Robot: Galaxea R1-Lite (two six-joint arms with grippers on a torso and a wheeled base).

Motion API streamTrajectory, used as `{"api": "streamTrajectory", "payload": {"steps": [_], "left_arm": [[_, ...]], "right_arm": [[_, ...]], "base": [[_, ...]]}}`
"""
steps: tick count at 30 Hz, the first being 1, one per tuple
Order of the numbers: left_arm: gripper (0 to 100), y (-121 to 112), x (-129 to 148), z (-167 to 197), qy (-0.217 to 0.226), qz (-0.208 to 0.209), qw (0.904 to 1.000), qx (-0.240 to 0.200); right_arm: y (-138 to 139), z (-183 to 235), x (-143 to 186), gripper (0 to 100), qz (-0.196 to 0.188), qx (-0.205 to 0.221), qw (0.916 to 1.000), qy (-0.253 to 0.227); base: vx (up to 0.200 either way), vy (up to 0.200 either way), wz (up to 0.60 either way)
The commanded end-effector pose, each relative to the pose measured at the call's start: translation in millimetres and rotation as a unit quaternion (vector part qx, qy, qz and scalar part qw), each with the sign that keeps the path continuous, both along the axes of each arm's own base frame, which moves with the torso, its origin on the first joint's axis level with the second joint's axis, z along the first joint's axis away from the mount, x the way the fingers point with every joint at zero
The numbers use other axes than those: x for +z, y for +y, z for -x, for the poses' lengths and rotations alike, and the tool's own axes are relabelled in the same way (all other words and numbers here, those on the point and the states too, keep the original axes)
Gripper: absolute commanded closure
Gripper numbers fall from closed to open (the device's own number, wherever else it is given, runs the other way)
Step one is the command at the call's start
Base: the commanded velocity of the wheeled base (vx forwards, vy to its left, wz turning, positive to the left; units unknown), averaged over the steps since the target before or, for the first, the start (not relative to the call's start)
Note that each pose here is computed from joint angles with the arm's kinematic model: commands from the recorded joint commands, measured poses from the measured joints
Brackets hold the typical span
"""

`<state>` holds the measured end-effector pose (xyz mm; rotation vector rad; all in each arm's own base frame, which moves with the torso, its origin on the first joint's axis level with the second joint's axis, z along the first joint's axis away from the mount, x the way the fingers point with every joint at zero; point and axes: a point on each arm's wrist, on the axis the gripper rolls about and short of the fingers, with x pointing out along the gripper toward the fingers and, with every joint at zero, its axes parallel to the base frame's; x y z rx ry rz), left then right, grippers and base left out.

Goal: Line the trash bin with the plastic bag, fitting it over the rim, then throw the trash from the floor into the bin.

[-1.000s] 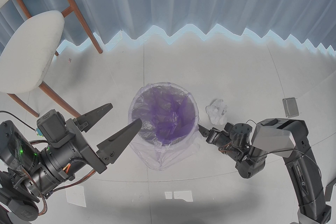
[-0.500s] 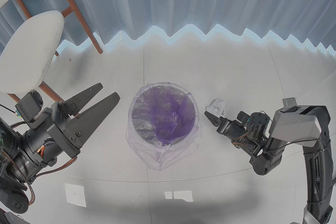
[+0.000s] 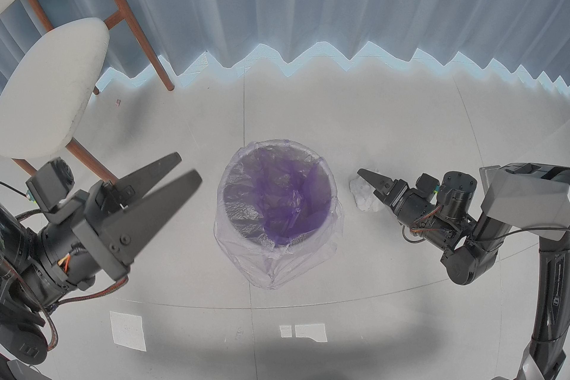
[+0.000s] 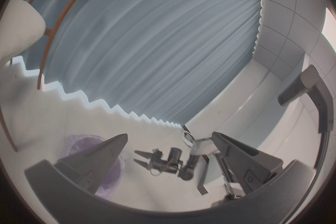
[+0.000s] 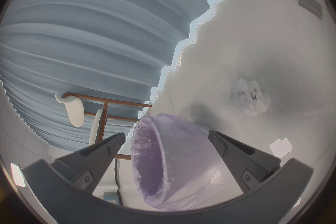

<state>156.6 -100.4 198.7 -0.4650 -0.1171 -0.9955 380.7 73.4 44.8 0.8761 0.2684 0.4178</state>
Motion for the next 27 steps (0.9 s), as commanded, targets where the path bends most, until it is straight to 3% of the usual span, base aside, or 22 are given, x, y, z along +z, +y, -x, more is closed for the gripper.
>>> {"api": "streamTrajectory", "payload": {"steps": [1, 3, 5, 10, 14, 20, 23, 27], "left_arm": [[0, 2.3, -6.4, 10.9, -0.006, -0.021, 0.9993, -0.032], [0, 2.6, -8.2, 11.8, -0.006, -0.025, 0.9990, -0.036], [0, 3.9, -13.0, 14.3, -0.011, -0.039, 0.9986, -0.034], [0, 8.3, -24.6, 22.0, -0.058, -0.095, 0.9937, -0.006], [0, 8.3, -26.5, 20.3, -0.068, -0.108, 0.9916, 0.020], [0, 8.0, -26.3, 19.4, -0.071, -0.110, 0.9910, 0.027], [0, 8.1, -26.3, 19.2, -0.077, -0.114, 0.9898, 0.035], [0, 7.9, -28.4, 17.6, -0.082, -0.125, 0.9873, 0.053]], "right_arm": [[-9.0, -7.5, 6.0, 0, 0.004, -0.013, 0.9998, -0.015], [-12.4, -9.3, 5.3, 0, 0.013, -0.017, 0.9996, -0.019], [-23.5, -13.3, 4.4, 0, 0.044, -0.030, 0.9980, -0.033], [-27.7, -16.1, 3.1, 0, 0.064, -0.037, 0.9971, -0.020], [-38.6, -22.2, 3.5, 0, 0.095, -0.055, 0.9935, -0.029], [-62.4, -40.3, -14.5, 0, 0.196, -0.114, 0.9724, -0.057], [-64.2, -45.2, -18.1, 0, 0.221, -0.140, 0.9625, -0.073], [-61.6, -45.5, -19.8, 0, 0.239, -0.135, 0.9584, -0.078]], "base": [[0.000, 0.000, 0.00], [0.000, 0.000, 0.00], [0.000, 0.000, 0.00], [0.000, 0.000, 0.00], [0.000, 0.000, 0.00], [0.000, 0.000, 0.00], [0.000, 0.000, 0.00], [0.000, 0.000, 0.00]]}}
